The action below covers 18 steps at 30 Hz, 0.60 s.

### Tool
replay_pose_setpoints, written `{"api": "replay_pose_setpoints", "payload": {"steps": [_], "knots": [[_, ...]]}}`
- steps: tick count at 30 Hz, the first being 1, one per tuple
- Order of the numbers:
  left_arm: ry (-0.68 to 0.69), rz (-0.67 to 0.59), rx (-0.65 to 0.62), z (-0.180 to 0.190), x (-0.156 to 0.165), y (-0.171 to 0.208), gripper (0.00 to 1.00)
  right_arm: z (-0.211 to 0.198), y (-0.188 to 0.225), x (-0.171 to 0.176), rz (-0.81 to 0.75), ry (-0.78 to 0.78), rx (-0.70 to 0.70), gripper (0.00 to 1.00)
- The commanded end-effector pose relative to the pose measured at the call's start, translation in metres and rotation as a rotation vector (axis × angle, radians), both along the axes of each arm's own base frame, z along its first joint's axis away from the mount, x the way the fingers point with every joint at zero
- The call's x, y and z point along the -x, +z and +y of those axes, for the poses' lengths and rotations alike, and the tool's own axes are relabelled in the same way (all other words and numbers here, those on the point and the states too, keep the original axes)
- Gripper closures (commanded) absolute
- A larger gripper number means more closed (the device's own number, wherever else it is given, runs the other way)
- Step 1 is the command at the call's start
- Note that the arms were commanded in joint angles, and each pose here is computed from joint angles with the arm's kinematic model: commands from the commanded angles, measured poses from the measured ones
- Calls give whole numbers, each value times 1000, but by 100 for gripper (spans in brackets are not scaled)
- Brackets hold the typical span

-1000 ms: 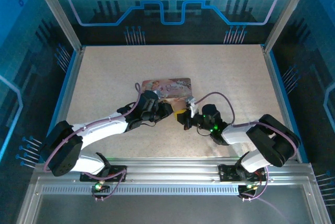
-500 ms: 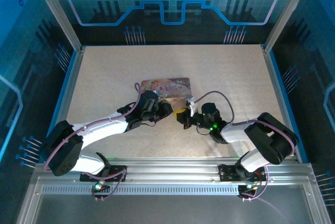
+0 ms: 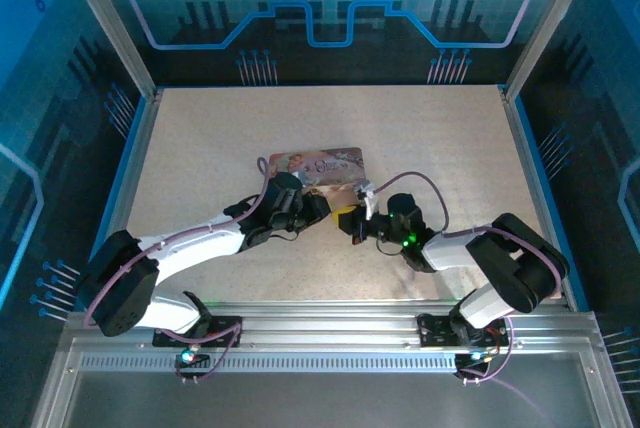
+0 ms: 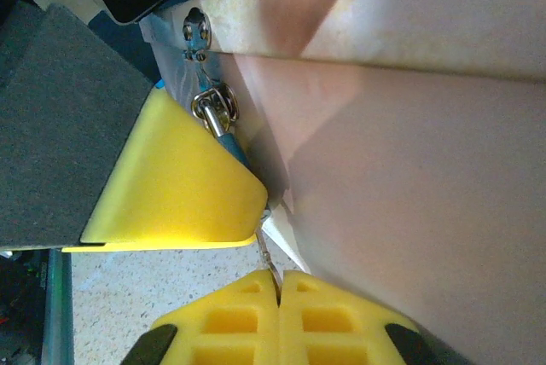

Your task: Unlock a padlock with a key

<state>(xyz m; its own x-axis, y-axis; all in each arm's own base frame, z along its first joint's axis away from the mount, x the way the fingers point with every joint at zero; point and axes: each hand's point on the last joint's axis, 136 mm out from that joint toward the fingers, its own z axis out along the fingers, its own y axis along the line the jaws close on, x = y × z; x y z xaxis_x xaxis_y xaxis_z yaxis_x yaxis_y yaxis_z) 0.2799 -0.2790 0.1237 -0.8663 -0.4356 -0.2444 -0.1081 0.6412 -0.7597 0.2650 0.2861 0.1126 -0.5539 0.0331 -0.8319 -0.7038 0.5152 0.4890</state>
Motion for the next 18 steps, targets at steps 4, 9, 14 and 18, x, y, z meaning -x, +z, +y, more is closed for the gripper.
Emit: {"api": "replay_pose_setpoints", "payload": {"steps": [4,9,14,18], "knots": [[-160,35,110,-31,26,18,80,21,79,-14,-252,70,-150,100],[-158,37,97,-29,27,16,80,15,80,-15,-243,102,-163,100],[-155,41,97,-29,27,13,80,16,78,-13,-231,132,-153,100],[-154,41,101,-29,27,13,80,17,82,-16,-233,124,-171,100]]}}
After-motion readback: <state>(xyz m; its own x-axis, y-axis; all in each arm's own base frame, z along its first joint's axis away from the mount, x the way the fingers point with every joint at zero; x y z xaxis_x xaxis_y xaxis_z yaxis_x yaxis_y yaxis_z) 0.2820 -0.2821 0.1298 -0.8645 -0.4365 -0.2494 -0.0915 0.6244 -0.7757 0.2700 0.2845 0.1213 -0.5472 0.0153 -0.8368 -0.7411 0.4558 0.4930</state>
